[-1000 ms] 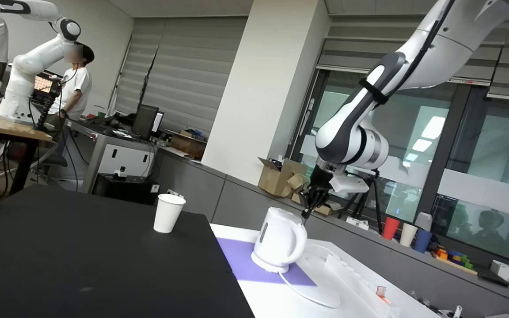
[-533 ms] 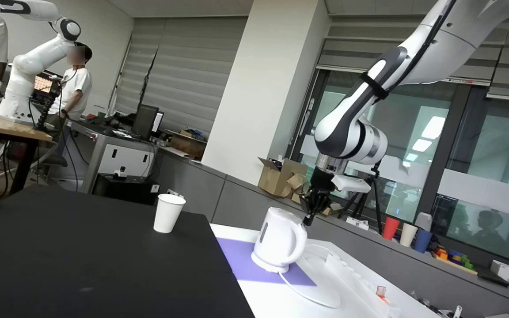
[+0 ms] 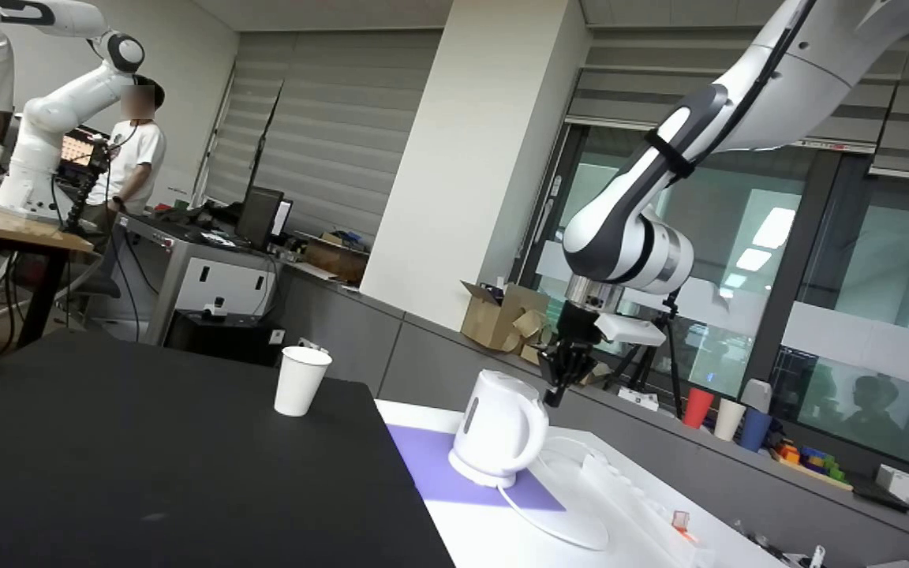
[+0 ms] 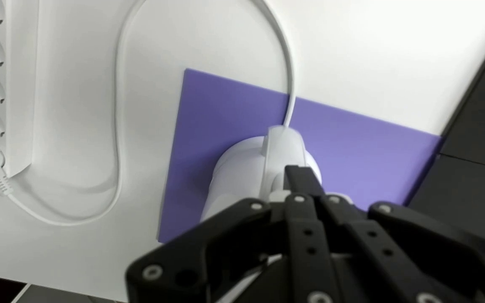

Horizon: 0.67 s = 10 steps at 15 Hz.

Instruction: Turn off the electric kettle

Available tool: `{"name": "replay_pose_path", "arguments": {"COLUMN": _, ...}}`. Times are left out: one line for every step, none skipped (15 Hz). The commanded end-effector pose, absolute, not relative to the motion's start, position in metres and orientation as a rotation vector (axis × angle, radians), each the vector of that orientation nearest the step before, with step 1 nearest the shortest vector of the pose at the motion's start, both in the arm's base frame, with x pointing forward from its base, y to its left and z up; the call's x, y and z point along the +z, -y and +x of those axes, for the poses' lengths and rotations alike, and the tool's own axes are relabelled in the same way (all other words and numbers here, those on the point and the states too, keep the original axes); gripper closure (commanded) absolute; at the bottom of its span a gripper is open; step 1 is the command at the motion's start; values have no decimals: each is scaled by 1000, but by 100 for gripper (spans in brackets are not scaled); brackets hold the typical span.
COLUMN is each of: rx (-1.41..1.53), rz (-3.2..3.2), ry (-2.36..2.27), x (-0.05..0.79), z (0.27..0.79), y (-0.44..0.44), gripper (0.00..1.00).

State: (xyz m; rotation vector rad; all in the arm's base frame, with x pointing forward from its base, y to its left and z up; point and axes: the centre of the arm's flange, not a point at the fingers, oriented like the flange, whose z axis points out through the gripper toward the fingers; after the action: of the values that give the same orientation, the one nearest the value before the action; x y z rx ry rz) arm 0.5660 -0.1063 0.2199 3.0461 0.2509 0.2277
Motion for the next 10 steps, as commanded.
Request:
{"name": "replay_pose_path", "arguments": {"rx": 218, "rz": 3055, "ry": -228, "x": 222, "z": 574, "y": 113, "gripper": 100}}
{"name": "replay_pose_path", "arguments": {"rx": 217, "rz": 3057, "ry": -225, "x": 221, "z": 574, "y": 114, "gripper": 100}}
{"name": "replay_pose_path", "arguments": {"rx": 221, "rz": 3056, "ry": -220, "x": 220, "z": 575, "y": 114, "gripper": 100}}
{"name": "replay_pose_path", "arguments": {"rx": 224, "rz": 3056, "ry": -219, "x": 219, "z": 575, "y": 115, "gripper": 100}}
{"name": "replay_pose_path", "arguments": {"rx": 226, "rz": 3055, "ry": -215, "x": 217, "z": 576, "y": 115, "gripper": 100}}
{"name": "replay_pose_path", "arguments": {"rx": 229, "rz": 3056, "ry": -214, "x": 216, "z": 576, "y": 116, "gripper": 100}}
{"name": "replay_pose_path", "arguments": {"rx": 240, "rz": 3055, "ry": -213, "x": 215, "z": 576, "y": 116, "gripper": 100}}
{"name": "replay_pose_path", "arguments": {"rx": 257, "rz": 3054, "ry": -209, "x": 215, "z": 576, "y": 117, "gripper": 100}}
{"name": "replay_pose_path", "arguments": {"rx": 282, "rz": 3050, "ry": -205, "x": 214, "z": 577, "y": 117, "gripper": 100}}
{"name": "replay_pose_path", "arguments": {"rx": 307, "rz": 3045, "ry": -204, "x": 214, "z": 577, "y": 117, "gripper": 100}}
